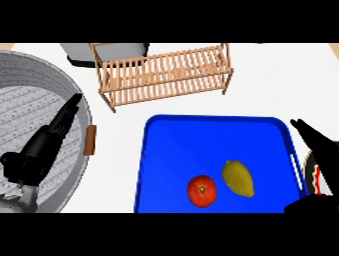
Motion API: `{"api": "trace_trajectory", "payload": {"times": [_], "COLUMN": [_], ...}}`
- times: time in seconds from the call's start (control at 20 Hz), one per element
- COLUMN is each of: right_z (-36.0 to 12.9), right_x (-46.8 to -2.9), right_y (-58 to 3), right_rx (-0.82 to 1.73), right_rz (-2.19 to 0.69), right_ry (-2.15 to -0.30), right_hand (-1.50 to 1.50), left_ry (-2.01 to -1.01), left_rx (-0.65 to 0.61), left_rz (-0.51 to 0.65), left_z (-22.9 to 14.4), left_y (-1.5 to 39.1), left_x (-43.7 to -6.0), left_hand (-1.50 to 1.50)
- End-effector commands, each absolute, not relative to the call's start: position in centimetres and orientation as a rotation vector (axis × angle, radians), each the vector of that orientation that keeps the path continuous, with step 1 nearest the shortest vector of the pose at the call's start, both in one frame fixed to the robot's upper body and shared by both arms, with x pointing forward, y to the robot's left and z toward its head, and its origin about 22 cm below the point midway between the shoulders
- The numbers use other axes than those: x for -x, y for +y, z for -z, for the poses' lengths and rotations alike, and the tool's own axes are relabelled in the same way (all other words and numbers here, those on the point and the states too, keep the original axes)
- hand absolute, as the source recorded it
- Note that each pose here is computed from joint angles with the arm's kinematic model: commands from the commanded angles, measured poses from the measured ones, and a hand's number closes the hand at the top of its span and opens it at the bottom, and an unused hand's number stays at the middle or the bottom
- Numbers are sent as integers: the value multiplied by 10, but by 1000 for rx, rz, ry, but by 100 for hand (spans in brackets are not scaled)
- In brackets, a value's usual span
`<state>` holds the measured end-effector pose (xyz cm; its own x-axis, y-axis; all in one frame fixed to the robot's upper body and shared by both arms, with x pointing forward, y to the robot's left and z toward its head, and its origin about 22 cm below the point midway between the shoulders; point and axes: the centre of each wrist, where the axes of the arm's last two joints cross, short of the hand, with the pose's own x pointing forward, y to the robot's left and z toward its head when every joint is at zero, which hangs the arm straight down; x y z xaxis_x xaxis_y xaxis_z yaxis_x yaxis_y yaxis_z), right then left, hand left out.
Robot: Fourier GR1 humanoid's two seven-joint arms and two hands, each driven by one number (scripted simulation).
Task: Pick the lemon from the tray and place it in the tiered shelf
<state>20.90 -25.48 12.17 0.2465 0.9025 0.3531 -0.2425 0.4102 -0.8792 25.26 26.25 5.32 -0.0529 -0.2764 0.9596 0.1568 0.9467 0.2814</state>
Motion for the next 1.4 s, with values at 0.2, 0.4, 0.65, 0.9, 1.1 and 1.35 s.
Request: {"api": "trace_trajectory", "payload": {"times": [0.2,0.4,0.65,0.9,1.1,1.35], "right_z": [-108,-101,-88,-80,-80,-60], "right_x": [-203,-212,-215,-217,-220,-217], "right_y": [-193,-182,-166,-155,-156,-152], "right_rx": [781,807,856,919,926,927], "right_rz": [-937,-940,-927,-944,-956,-997], "right_ry": [-840,-769,-746,-743,-718,-671], "right_hand": [-150,-150,-150,-150,-150,-150], "left_ry": [-1325,-1335,-1327,-1335,-1320,-1327], "left_rx": [-96,-110,-95,-98,-108,-109], "left_rz": [296,296,307,299,296,283], "left_z": [7,9,8,1,2,7], "left_y": [266,264,269,268,261,258], "left_x": [-233,-232,-223,-235,-234,-224], "left_hand": [0,0,0,0,0,0]}}
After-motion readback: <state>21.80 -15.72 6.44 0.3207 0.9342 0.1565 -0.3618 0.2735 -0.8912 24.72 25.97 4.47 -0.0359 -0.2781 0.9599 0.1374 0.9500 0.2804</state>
